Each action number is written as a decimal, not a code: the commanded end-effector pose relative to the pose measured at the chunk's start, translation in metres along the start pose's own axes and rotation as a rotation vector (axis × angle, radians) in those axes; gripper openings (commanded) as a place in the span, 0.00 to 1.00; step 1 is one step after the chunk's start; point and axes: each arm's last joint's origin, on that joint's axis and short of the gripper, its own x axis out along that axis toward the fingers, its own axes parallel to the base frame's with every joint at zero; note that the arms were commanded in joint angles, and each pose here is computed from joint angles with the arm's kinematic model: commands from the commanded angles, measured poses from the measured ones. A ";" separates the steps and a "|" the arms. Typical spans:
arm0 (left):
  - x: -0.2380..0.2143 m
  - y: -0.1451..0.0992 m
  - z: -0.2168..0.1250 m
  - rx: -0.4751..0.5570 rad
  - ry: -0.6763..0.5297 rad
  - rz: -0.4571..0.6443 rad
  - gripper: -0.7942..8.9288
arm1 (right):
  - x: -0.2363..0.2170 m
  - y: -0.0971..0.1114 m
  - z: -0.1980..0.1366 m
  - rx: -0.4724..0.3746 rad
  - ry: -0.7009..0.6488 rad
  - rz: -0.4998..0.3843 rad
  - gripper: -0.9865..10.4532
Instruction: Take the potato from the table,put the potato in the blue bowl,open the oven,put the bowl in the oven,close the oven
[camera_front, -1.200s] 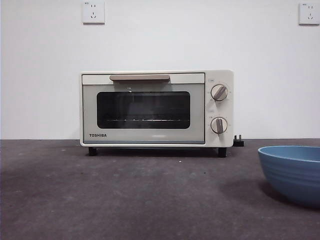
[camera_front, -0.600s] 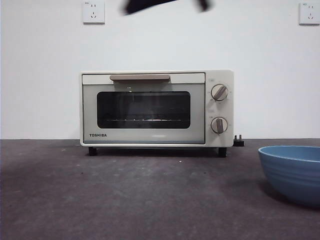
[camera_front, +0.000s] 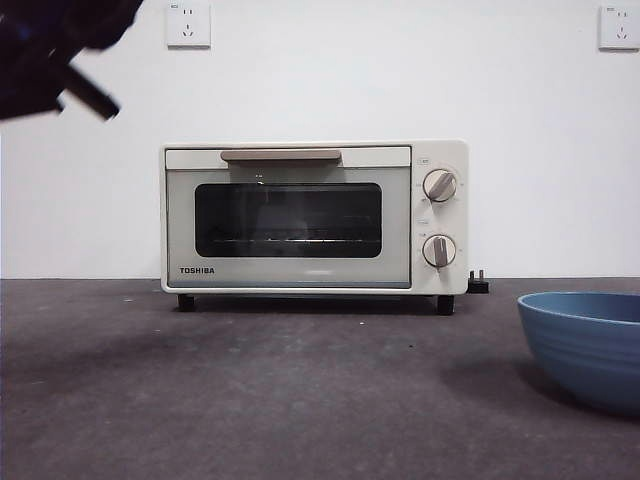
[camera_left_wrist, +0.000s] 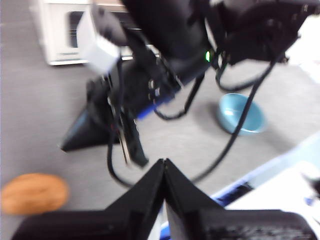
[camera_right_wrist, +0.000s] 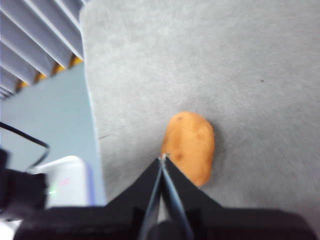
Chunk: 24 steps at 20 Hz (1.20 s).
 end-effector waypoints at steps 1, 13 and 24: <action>-0.002 0.003 -0.001 0.021 -0.012 0.126 0.08 | 0.022 -0.005 -0.007 -0.030 0.015 -0.013 0.10; -0.004 0.010 0.000 0.021 -0.021 0.395 0.08 | 0.075 0.000 -0.022 -0.108 -0.013 -0.051 0.70; -0.004 0.010 0.000 0.015 -0.021 0.378 0.08 | 0.126 0.001 -0.055 -0.063 0.076 -0.089 0.69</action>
